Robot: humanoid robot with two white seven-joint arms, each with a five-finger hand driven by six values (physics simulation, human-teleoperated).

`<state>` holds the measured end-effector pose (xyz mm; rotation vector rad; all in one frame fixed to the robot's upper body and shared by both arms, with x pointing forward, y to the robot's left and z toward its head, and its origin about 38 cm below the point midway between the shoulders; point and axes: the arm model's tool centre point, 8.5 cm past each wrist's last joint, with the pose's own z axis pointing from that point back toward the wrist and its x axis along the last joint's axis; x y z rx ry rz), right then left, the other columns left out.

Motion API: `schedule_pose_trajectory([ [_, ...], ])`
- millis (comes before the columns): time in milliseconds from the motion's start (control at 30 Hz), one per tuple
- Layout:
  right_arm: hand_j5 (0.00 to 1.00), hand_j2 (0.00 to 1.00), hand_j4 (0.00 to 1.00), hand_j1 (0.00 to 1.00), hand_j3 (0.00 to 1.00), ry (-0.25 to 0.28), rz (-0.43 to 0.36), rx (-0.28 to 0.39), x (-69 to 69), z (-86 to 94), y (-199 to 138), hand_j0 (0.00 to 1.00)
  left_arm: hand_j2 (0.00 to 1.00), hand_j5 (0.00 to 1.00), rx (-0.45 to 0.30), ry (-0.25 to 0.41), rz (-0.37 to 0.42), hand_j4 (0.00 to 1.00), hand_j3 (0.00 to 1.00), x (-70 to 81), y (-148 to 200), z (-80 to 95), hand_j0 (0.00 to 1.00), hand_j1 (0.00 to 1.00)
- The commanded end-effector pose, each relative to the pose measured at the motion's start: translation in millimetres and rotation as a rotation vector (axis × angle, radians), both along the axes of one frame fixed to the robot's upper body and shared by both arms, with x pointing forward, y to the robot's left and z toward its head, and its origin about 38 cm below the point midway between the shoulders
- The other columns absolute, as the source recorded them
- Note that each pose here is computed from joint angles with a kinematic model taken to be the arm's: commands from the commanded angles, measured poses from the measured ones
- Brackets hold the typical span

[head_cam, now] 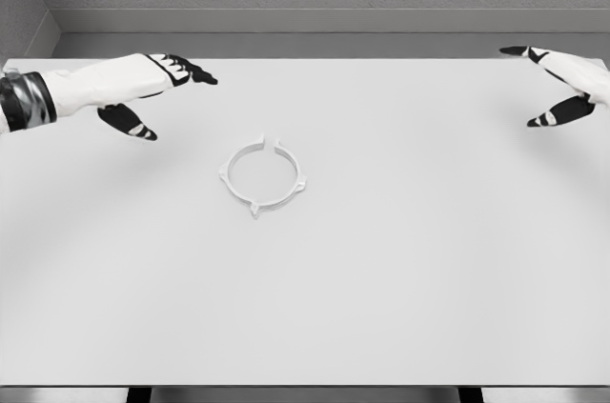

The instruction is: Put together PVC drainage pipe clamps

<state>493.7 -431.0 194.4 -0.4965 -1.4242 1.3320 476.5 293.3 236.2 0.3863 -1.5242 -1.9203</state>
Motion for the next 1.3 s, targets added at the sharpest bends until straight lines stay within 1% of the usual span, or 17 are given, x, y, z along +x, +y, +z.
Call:
schedule_pose_trajectory([
  [0,1.00,1.00,1.00,1.00,1.00,0.001,-0.006,0.005,-0.4,0.3,-2,1.00,1.00,1.00,0.005,0.010,-0.013,1.00,1.00,5.8,-20,-13.2,1.00,1.00],
  [67,1.00,1.00,1.00,1.00,1.00,-0.006,-0.006,0.003,0.1,3.3,-3,1.00,1.00,1.00,0.016,-0.004,0.008,1.00,1.00,16.2,-18,-4.5,1.00,1.00],
  [200,1.00,1.00,1.00,1.00,1.00,0.002,0.008,0.004,1.2,-1.4,5,1.00,1.00,1.00,0.026,-0.024,0.003,1.00,1.00,20.8,-21,5.7,1.00,1.00],
  [233,1.00,1.00,1.00,1.00,1.00,0.000,0.006,0.002,0.9,0.3,3,1.00,1.00,1.00,0.039,-0.022,-0.010,1.00,1.00,21.3,-25,5.5,1.00,1.00],
  [267,1.00,1.00,1.00,1.00,1.00,-0.002,0.009,0.005,1.8,0.2,5,1.00,1.00,1.00,0.065,-0.004,-0.035,1.00,1.00,19.8,-33,-2.4,1.00,1.00],
  [300,1.00,1.00,1.00,1.00,1.00,-0.004,0.009,0.005,2.2,1.4,5,1.00,1.00,1.00,0.089,-0.006,-0.057,1.00,1.00,20.9,-41,-1.2,1.00,1.00],
  [367,1.00,1.00,1.00,1.00,1.00,-0.004,0.019,0.017,4.0,-1.6,12,1.00,1.00,1.00,0.092,-0.042,-0.085,1.00,1.00,23.0,-53,2.9,1.00,1.00],
  [400,1.00,1.00,1.00,1.00,1.00,-0.004,0.021,0.019,5.0,-1.3,14,1.00,1.00,1.00,0.106,-0.068,-0.091,1.00,1.00,22.5,-58,-2.4,1.00,1.00],
  [433,1.00,1.00,1.00,1.00,1.00,-0.007,0.024,0.022,6.1,-0.6,16,1.00,1.00,1.00,0.117,-0.162,-0.093,1.00,1.00,24.1,-62,-2.1,1.00,1.00],
  [467,1.00,1.00,1.00,1.00,1.00,-0.008,0.024,0.023,6.0,-0.2,15,1.00,1.00,1.00,0.116,-0.228,-0.088,1.00,1.00,25.3,-61,1.9,1.00,1.00],
  [500,1.00,1.00,1.00,1.00,1.00,-0.007,0.024,0.021,5.8,-0.2,15,1.00,1.00,1.00,0.122,-0.236,-0.102,1.00,1.00,24.2,-65,-2.7,1.00,1.00],
  [667,1.00,1.00,1.00,1.00,1.00,-0.006,0.022,0.020,5.5,-0.8,15,1.00,1.00,1.00,0.152,-0.188,-0.139,1.00,1.00,17.2,-75,-27.6,1.00,1.00],
  [800,1.00,1.00,1.00,1.00,1.00,-0.008,0.026,0.022,6.5,-0.1,16,1.00,1.00,1.00,0.186,-0.180,-0.148,1.00,1.00,15.9,-76,-35.5,1.00,1.00],
  [867,1.00,1.00,1.00,1.00,1.00,-0.009,0.025,0.022,6.5,0.2,16,1.00,1.00,1.00,0.209,-0.175,-0.152,1.00,1.00,17.3,-83,-45.3,1.00,1.00],
  [1033,1.00,1.00,1.00,1.00,1.00,-0.006,0.025,0.022,6.2,-0.9,16,1.00,1.00,1.00,0.201,-0.174,-0.164,1.00,1.00,17.2,-92,-47.9,1.00,1.00],
  [1133,1.00,1.00,1.00,1.00,1.00,-0.006,0.025,0.022,6.2,-0.9,16,1.00,1.00,1.00,0.210,-0.161,-0.162,1.00,1.00,19.0,-95,-55.2,1.00,1.00],
  [1267,1.00,1.00,1.00,1.00,1.00,-0.006,0.025,0.022,6.2,-0.9,16,1.00,1.00,1.00,0.208,-0.162,-0.161,1.00,1.00,19.5,-96,-54.8,1.00,1.00],
])
